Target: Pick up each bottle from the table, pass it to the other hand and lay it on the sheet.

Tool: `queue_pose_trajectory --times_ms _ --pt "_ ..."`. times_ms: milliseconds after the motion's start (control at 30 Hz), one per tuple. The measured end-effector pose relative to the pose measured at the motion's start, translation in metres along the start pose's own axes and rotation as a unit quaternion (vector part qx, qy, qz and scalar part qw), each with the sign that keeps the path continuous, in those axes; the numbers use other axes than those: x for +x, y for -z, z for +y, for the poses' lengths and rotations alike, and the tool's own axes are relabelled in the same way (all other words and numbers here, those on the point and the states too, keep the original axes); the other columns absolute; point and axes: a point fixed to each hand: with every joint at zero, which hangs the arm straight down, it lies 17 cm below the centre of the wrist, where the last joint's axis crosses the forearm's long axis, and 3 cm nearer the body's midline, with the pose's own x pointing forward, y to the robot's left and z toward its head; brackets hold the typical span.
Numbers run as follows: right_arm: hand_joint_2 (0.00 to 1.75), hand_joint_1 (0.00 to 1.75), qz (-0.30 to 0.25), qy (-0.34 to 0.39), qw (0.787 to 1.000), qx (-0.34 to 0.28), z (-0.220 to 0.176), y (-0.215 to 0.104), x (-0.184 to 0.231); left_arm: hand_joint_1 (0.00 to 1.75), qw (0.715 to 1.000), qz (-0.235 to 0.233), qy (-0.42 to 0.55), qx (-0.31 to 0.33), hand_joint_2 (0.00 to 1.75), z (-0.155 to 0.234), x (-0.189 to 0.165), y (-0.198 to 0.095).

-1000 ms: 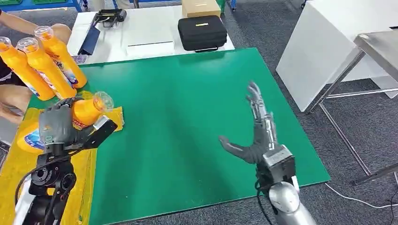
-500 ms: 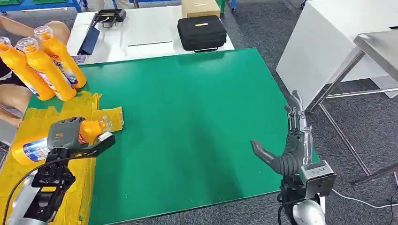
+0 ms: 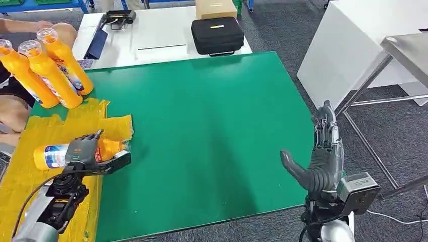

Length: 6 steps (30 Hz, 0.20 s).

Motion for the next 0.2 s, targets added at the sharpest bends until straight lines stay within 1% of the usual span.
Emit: queue_pose_trajectory --times_ms 100,167,200 --pt "0.00 0.00 0.009 -0.003 1.000 -0.002 -0.003 -0.004 -0.002 0.00 0.993 -0.023 -0.118 -0.006 1.75 -0.002 0.022 -0.004" --pt "0.00 0.00 0.014 -0.002 1.000 -0.008 -0.007 -0.008 -0.003 0.00 0.980 -0.027 -0.196 0.002 1.75 0.009 0.036 -0.012" --pt "0.00 0.00 0.015 -0.003 1.000 -0.009 -0.009 -0.009 -0.003 0.00 0.977 -0.029 -0.210 0.003 1.75 0.011 0.040 -0.016"
